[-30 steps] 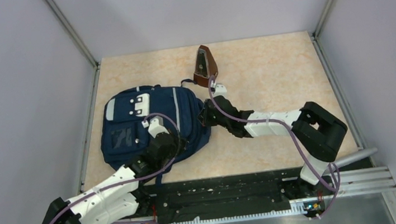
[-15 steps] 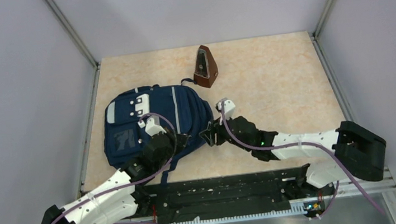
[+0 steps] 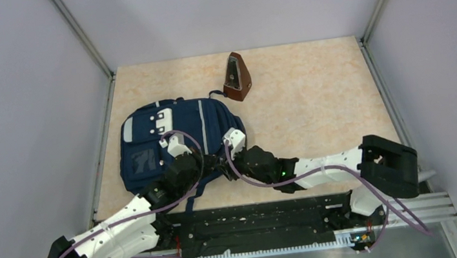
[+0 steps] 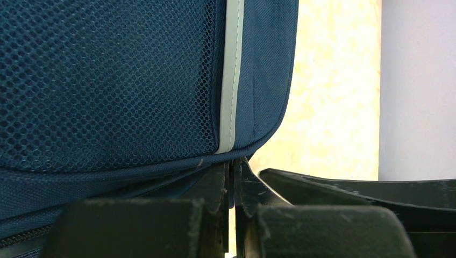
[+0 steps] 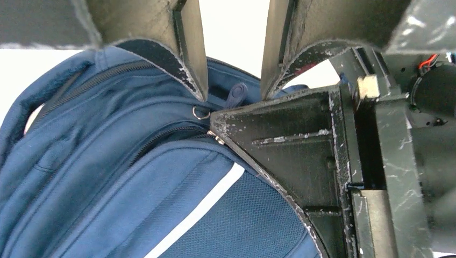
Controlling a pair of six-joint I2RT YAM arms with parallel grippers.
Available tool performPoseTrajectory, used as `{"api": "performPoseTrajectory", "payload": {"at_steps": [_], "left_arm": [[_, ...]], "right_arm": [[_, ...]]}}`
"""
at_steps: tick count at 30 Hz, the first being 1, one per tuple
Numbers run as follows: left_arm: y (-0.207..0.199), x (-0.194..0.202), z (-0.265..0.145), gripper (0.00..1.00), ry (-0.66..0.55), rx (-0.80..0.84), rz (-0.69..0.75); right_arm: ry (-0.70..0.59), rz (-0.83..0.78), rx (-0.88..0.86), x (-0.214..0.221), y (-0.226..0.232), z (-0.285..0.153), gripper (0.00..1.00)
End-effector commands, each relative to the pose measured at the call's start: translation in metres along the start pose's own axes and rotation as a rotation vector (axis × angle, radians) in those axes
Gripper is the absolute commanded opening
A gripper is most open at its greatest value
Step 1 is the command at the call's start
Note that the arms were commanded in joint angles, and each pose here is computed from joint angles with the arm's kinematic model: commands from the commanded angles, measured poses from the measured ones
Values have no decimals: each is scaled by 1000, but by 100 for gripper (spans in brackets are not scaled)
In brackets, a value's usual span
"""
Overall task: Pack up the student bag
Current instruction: Zip the student bag at the center of the board.
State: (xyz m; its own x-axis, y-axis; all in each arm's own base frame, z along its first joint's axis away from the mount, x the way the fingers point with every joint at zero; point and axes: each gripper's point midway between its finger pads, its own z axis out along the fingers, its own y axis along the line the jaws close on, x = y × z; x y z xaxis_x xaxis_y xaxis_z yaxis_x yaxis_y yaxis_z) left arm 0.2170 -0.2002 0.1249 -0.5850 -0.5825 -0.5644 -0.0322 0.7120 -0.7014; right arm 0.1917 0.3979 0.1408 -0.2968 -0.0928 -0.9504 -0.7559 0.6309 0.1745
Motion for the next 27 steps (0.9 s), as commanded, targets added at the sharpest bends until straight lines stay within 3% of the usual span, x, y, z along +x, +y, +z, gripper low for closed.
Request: {"api": "performPoseTrajectory", "payload": {"at_steps": [1,9,19,22,23,27], "left_arm": [[-49,-23,-10,0,-48,152,-67],[-51,-26,-11,0,-57,156,-67],[-53,-26,-11,0,-58,159,-68],[-45,-26,-11,0,-64,130,-57],[-43,-28,-12,1,-75,123,-48],[-39,-38,-19,35,-90,71,30]], "right_arm": [[-43,-17,-1,-19,15,15,38],[0,-12,39,-4,17,31,37],[-22,1,115,-10,9,41,1],[-23,1,149,-10,3,40,0],[-23,3,161,-9,1,39,0],[-21,13,196,-8,-7,33,0]]}}
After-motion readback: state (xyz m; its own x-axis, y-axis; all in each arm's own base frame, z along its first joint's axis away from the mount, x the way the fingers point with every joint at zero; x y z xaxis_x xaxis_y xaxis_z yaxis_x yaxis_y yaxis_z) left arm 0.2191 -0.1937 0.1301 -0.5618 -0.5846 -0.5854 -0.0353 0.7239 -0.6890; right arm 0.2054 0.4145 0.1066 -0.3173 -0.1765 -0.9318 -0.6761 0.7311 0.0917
